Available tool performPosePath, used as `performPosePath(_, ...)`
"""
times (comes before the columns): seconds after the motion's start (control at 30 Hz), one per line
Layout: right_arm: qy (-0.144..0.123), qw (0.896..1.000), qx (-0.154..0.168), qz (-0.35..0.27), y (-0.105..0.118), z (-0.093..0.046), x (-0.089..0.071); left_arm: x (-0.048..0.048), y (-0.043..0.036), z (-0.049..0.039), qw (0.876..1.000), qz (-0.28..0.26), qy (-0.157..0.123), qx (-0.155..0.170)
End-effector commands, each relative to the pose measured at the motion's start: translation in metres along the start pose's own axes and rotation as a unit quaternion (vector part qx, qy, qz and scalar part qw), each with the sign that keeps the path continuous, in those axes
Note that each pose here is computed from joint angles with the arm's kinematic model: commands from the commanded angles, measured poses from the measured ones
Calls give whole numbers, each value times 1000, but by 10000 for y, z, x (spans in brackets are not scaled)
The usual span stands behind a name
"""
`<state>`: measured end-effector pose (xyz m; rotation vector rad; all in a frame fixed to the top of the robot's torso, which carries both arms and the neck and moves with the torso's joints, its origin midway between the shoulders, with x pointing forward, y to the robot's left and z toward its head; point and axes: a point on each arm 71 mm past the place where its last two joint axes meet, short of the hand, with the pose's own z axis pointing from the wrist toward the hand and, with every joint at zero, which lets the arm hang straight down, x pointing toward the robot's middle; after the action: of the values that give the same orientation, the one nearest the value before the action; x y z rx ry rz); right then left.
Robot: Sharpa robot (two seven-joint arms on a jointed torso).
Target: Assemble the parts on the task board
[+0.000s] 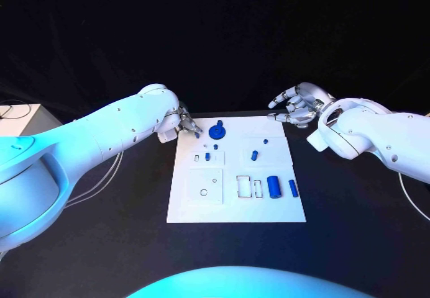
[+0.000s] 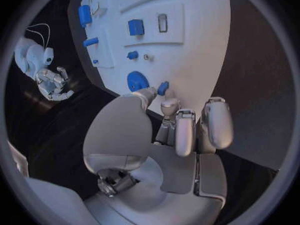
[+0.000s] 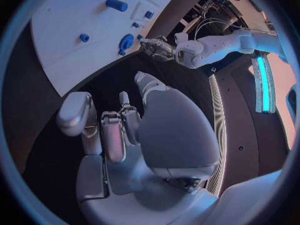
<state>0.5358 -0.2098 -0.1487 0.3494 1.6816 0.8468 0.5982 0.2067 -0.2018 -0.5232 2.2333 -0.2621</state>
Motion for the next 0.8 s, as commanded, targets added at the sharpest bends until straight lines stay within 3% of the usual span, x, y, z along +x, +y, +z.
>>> performPosePath(0.03, 2, 1000, -7, -4, 20, 3, 6, 25, -23, 0, 1000, 4, 14, 4)
performPosePath(0.8, 1, 1000, -7, -4, 20, 7, 4, 41, 5, -27, 999, -19, 25, 17)
